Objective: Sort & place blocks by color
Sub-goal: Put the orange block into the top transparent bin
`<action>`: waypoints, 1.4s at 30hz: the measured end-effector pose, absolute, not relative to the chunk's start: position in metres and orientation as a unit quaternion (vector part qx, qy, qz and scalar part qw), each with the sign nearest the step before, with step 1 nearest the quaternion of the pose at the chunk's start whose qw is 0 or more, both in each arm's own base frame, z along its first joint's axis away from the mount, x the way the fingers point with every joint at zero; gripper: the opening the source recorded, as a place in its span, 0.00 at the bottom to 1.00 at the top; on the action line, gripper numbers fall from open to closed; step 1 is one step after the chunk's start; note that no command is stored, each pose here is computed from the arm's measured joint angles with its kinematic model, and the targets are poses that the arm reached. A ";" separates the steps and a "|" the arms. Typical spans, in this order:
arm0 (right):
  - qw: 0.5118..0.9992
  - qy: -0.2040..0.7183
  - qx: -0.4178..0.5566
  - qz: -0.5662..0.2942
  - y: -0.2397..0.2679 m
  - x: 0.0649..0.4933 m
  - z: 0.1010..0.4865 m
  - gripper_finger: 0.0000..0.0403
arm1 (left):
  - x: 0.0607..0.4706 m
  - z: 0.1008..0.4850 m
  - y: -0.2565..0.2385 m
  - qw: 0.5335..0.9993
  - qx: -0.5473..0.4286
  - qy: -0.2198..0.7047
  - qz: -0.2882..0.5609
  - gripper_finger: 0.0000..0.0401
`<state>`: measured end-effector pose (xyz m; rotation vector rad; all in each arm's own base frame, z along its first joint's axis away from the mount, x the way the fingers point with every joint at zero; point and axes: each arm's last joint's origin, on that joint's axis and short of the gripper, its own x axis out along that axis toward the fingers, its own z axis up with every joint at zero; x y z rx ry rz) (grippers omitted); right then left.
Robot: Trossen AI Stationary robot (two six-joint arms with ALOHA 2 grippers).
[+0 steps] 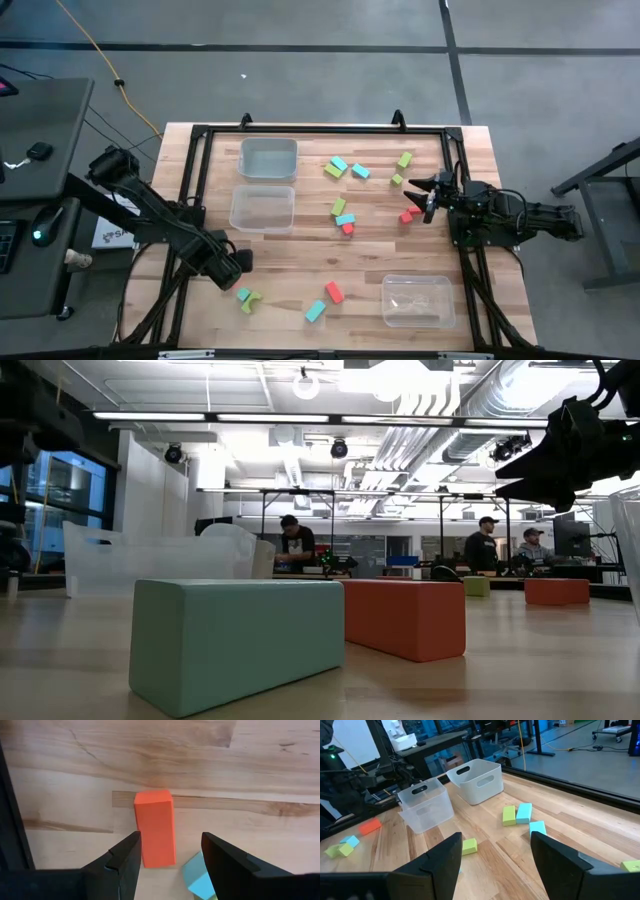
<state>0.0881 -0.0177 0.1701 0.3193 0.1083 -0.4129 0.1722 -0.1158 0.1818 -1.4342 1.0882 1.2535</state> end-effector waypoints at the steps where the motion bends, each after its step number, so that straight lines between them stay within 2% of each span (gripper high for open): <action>1: 0.965 0.053 0.158 -0.204 -0.018 0.088 0.170 0.56 | 0.173 0.181 -0.116 0.456 -0.581 0.441 0.510 0.46; 38: 0.965 0.055 0.158 -0.203 -0.018 0.088 0.170 0.56 | 0.186 0.144 -0.125 0.445 -0.530 0.465 0.552 0.46; 42: 0.965 0.056 0.158 -0.204 -0.018 0.088 0.170 0.56 | 0.186 0.144 -0.125 0.450 -0.524 0.470 0.549 0.41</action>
